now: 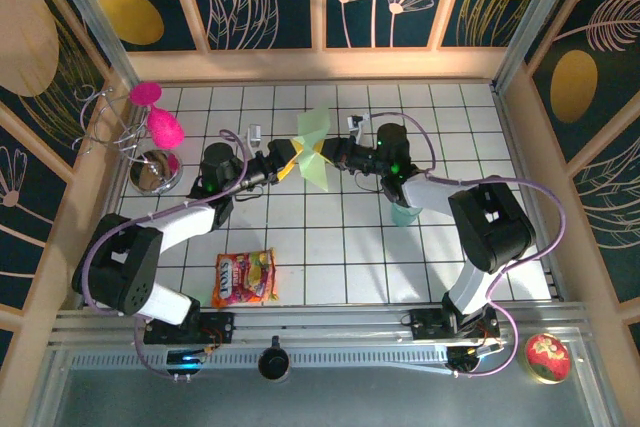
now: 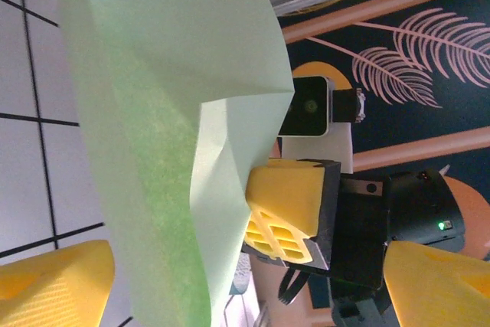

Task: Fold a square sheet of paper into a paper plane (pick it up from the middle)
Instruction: Turn over the paper at the center of the table.

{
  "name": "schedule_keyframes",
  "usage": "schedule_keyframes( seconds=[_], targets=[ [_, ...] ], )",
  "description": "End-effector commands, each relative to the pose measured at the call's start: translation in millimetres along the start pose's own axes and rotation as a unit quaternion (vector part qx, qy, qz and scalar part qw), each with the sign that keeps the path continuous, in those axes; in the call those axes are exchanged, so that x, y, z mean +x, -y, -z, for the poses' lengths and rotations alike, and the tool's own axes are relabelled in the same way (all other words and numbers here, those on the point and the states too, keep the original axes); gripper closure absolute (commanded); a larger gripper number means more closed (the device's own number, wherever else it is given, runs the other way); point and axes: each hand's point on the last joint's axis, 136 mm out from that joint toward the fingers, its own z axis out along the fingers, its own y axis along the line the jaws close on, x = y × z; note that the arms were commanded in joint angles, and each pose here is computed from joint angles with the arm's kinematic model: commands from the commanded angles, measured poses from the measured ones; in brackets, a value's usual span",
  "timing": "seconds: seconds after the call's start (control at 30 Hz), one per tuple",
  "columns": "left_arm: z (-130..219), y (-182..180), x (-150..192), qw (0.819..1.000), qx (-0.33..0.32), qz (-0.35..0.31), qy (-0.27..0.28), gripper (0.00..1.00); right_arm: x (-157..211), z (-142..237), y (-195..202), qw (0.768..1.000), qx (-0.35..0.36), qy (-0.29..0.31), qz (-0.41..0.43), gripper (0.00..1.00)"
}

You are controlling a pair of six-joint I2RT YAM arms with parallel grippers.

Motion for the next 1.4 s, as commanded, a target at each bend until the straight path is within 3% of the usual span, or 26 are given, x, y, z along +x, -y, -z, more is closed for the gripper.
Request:
schedule_keyframes(
  seconds=[0.0,0.23,0.6,0.73,0.83,0.93,1.07,1.2,1.27,1.37],
  targets=[
    [-8,22,3,0.999,0.045,-0.014,-0.023,0.12,3,5,-32,0.998,-0.052,-0.012,0.018,0.97],
    [-12,32,3,0.997,0.063,-0.020,-0.028,0.27,4,7,-26,0.999,-0.043,-0.020,0.014,0.96],
    [-15,19,-1,0.999,0.034,-0.030,-0.023,0.63,3,13,-20,0.999,-0.029,-0.019,0.007,0.91],
    [-18,12,0,0.999,0.025,-0.027,-0.026,0.72,2,15,-18,1.000,-0.019,-0.020,0.008,0.88],
    [-20,5,1,0.999,0.018,-0.024,-0.029,0.82,1,17,-11,1.000,-0.001,-0.017,0.005,0.84],
    [-21,-3,1,0.999,0.002,-0.027,-0.029,0.87,-4,25,1,1.000,0.031,-0.005,0.004,0.72],
    [-20,-23,0,0.998,-0.049,-0.043,-0.025,0.89,-20,47,28,0.993,0.112,0.037,0.008,0.59],
    [-13,-56,-4,0.986,-0.147,-0.077,-0.024,0.89,-38,77,49,0.974,0.208,0.085,0.022,0.55],
    [-4,-75,-10,0.970,-0.218,-0.103,-0.023,0.91,-48,91,53,0.961,0.250,0.111,0.033,0.55],
    [20,-99,-32,0.923,-0.346,-0.169,-0.012,0.90,-58,112,60,0.939,0.311,0.145,0.042,0.57]
  ],
)
